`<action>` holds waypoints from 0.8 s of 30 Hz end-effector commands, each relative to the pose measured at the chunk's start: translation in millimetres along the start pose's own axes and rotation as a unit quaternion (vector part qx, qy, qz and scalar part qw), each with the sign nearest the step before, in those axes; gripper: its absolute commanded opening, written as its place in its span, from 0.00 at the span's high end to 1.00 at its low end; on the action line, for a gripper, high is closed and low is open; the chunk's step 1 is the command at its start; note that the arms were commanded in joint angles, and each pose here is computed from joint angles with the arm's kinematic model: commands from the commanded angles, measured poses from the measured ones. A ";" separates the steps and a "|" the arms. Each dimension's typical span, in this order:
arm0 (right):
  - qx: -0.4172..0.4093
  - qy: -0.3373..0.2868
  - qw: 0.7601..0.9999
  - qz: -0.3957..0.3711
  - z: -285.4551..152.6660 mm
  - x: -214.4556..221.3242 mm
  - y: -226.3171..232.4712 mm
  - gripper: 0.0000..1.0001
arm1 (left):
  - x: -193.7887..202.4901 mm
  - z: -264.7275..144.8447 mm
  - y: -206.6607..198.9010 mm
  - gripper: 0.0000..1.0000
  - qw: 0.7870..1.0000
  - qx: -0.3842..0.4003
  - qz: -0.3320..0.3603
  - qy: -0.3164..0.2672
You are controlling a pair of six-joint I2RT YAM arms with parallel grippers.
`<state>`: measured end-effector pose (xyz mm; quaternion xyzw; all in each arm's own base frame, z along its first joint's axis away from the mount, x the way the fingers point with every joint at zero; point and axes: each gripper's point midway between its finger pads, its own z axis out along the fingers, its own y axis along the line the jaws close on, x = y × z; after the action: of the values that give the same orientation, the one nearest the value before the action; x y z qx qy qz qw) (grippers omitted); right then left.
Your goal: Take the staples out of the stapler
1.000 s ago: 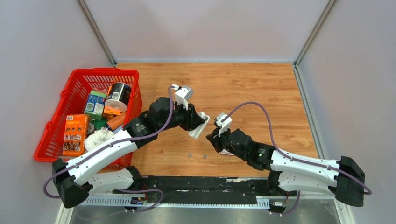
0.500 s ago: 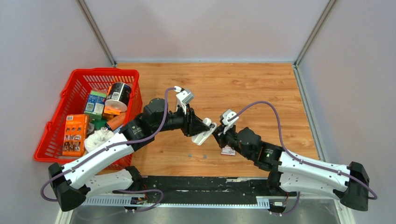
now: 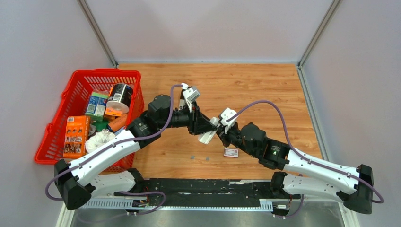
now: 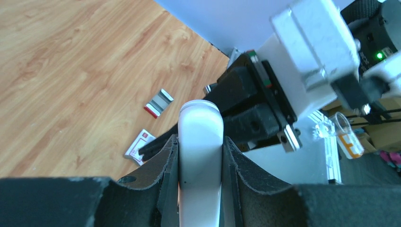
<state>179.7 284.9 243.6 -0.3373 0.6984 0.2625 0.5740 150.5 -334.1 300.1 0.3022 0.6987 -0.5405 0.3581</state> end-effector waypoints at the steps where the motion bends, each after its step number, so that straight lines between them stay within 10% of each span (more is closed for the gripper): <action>1: -0.073 -0.122 0.990 -0.010 4.1 -92.3 30.2 1.00 | 31.1 18.6 -42.2 1.00 0.993 0.089 0.018 0.075; 15: 0.016 -0.074 0.997 0.018 -21.2 -51.0 -7.8 1.00 | 20.5 12.4 17.6 1.00 0.992 -0.097 0.067 0.054; 24: 0.065 -0.036 0.996 0.052 -37.0 -13.6 -26.8 0.99 | -9.2 8.5 95.0 1.00 0.945 -0.296 0.135 0.022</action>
<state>171.6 251.7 263.0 -0.2999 0.7049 0.2599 0.5880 198.7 -336.1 263.4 0.2957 0.7725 -0.3538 0.4365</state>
